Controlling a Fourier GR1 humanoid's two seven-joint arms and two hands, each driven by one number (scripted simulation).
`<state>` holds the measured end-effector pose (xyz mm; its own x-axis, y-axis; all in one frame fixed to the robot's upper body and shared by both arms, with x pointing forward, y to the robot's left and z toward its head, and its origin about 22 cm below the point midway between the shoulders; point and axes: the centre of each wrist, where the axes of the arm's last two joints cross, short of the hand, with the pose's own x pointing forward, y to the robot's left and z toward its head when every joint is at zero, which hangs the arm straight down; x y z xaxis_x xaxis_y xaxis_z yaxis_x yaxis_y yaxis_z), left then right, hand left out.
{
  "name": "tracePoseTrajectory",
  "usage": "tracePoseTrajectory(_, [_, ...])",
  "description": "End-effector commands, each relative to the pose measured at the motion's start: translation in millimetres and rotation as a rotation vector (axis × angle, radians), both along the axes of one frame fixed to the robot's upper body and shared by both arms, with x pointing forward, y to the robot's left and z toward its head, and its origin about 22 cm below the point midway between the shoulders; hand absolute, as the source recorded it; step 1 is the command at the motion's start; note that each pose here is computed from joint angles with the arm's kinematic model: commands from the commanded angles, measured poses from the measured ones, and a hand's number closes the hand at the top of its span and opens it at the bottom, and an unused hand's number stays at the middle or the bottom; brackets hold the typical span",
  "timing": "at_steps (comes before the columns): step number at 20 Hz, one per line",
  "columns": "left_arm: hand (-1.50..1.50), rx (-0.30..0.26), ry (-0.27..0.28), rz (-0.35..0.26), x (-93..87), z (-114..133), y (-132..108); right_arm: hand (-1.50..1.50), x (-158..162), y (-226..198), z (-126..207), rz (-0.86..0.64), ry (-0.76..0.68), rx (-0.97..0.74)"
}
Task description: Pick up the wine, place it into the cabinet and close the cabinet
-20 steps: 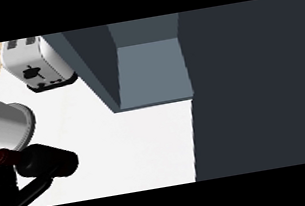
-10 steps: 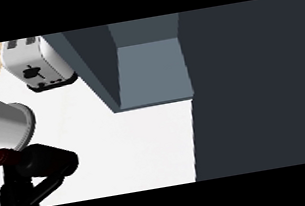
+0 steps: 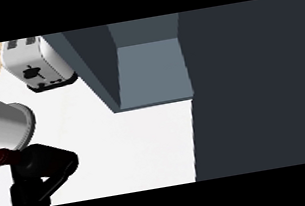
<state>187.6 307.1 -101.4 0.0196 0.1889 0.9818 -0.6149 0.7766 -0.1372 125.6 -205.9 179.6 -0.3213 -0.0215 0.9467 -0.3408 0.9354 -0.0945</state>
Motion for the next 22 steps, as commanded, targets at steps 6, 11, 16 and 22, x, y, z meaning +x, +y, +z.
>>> tracePoseTrajectory(6, [-1.50, -0.106, -0.114, 0.053, 24.4, -13, -6, -1.50, -43, -5, 35, 0.079, -0.050, 0.067])
tracePoseTrajectory(11, [-1.50, -0.160, -0.124, 0.036, 29.8, -16, -12, -1.50, -50, -8, 37, 0.082, -0.053, 0.058])
tracePoseTrajectory(16, [-1.50, -0.135, -0.144, 0.027, 19.4, -24, -11, -1.50, -47, -10, 36, 0.053, -0.063, 0.066])
tracePoseTrajectory(22, [1.50, -0.099, -0.150, -0.003, 37.2, -24, -26, -1.50, -44, -11, 34, 0.072, -0.075, 0.059])
